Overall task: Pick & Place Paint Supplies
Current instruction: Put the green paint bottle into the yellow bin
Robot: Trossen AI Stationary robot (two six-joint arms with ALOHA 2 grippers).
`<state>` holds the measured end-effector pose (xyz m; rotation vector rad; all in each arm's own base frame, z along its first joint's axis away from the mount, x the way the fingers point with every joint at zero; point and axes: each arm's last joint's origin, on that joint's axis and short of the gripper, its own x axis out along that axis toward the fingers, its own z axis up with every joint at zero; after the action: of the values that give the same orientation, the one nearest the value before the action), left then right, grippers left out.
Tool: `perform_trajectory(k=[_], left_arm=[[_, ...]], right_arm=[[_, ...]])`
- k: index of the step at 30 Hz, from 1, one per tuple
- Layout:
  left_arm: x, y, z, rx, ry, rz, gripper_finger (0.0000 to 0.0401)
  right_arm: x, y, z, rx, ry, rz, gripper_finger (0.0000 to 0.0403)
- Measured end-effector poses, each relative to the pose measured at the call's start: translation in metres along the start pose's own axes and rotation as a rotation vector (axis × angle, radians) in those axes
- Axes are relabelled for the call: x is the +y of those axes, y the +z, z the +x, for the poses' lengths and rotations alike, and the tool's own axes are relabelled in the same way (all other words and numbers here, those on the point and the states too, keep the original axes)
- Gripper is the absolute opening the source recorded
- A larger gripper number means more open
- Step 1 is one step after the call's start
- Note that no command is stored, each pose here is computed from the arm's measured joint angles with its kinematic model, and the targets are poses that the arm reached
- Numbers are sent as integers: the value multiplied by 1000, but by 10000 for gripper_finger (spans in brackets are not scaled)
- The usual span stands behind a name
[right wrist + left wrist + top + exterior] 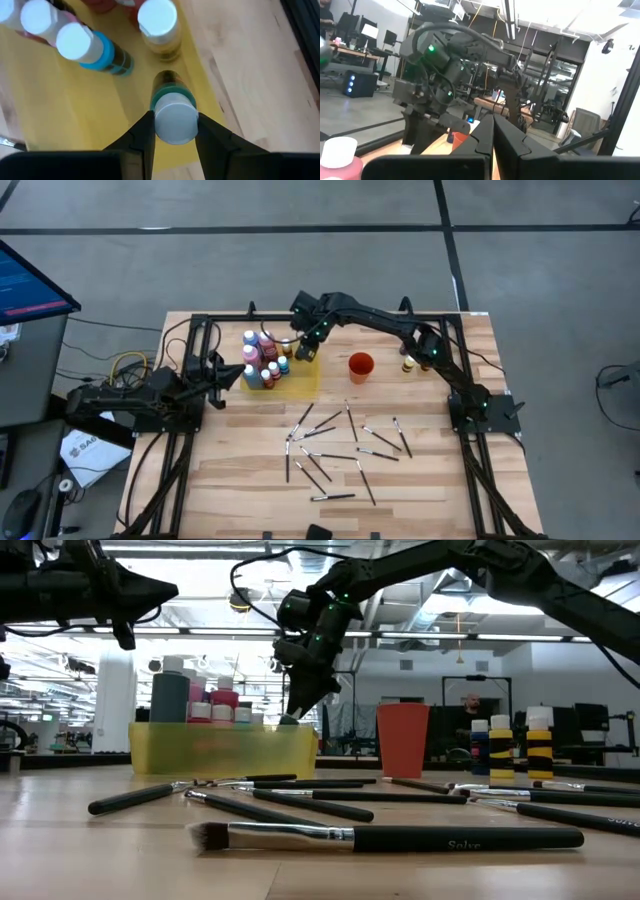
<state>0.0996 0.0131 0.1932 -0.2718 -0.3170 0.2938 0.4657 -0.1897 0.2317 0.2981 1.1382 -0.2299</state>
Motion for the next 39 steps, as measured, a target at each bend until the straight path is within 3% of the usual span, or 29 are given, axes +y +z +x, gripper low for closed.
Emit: perform_trajectory(k=[14, 23, 39], left_arm=[[0, 1, 0, -11, -3, -4, 2], [0, 1, 0, -13, -3, -4, 2], [0, 2, 0, -18, -5, -6, 2]], right_arm=[[-4, -3, 1, 31, -112, -27, 104], [-12, -10, 9, 112, -118, -13, 104], [-1, -6, 11, 68, -126, -52, 136]])
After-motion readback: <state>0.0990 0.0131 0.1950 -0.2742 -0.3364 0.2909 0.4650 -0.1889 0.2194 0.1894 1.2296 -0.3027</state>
